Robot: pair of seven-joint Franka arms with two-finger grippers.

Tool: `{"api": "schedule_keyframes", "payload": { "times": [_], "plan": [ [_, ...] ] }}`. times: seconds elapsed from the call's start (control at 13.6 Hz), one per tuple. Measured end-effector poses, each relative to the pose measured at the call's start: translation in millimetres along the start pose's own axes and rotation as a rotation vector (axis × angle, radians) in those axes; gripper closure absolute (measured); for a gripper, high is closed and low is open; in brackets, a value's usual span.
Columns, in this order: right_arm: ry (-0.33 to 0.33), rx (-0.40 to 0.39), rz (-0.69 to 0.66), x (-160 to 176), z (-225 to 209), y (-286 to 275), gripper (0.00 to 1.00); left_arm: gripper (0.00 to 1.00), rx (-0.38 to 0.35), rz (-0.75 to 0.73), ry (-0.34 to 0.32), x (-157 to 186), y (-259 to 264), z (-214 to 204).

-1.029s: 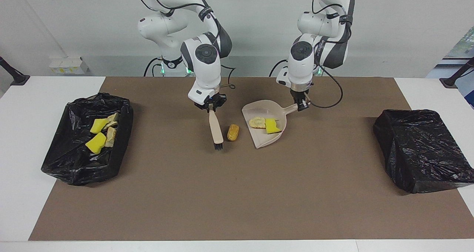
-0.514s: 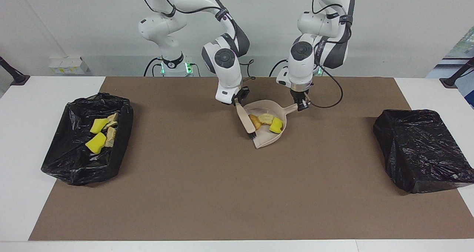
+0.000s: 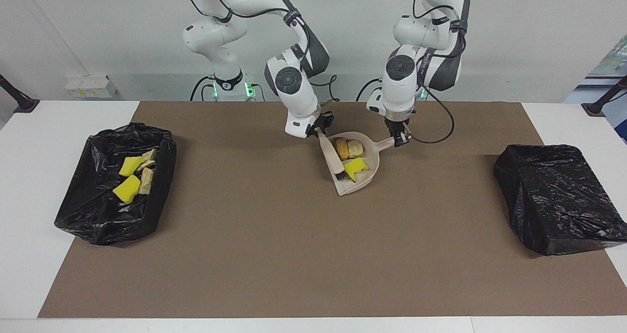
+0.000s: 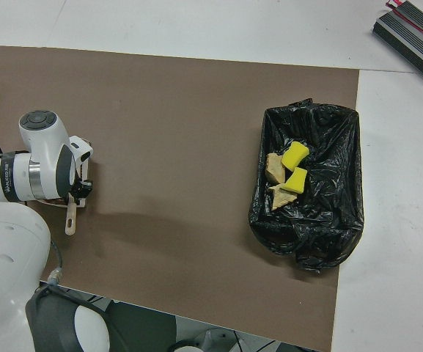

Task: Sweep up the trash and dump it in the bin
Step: 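Sweep the last bread piece into the dustpan with the right gripper, then carry the loaded dustpan to the black bag with the left gripper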

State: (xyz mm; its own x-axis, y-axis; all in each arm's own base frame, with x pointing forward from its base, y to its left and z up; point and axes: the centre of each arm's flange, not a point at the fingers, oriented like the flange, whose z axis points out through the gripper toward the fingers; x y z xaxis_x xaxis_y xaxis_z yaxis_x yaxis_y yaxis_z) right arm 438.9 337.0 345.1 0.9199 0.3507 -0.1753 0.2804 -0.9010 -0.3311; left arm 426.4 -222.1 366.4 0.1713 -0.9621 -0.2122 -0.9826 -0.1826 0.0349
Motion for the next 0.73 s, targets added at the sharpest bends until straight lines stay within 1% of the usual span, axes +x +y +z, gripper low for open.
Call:
{"api": "schedule_keyframes", "payload": {
  "times": [0.22, 0.37, 0.51, 0.59, 0.73],
  "plan": [
    [0.017, -0.035, 0.005, 1.5, -30.7, 22.3, 0.74, 0.67, 0.000, 0.047, 0.011, -14.8, -13.0, 1.1],
    [0.032, -0.042, 0.022, -1.9, -56.9, 38.2, 0.74, 0.67, 0.001, 0.070, 0.026, -36.3, -28.4, -2.4],
    [0.039, -0.066, 0.065, -9.9, -78.5, 46.6, 0.74, 0.67, 0.008, 0.078, 0.045, -77.3, -51.4, -7.8],
    [0.039, -0.088, 0.109, -15.1, -83.7, 42.2, 0.74, 0.67, 0.013, 0.086, 0.056, -106.6, -65.8, -10.6],
    [0.037, -0.109, 0.185, -26.4, -81.1, 14.9, 0.74, 0.67, 0.035, 0.084, 0.075, -171.4, -95.3, -18.7]
  ]
}}
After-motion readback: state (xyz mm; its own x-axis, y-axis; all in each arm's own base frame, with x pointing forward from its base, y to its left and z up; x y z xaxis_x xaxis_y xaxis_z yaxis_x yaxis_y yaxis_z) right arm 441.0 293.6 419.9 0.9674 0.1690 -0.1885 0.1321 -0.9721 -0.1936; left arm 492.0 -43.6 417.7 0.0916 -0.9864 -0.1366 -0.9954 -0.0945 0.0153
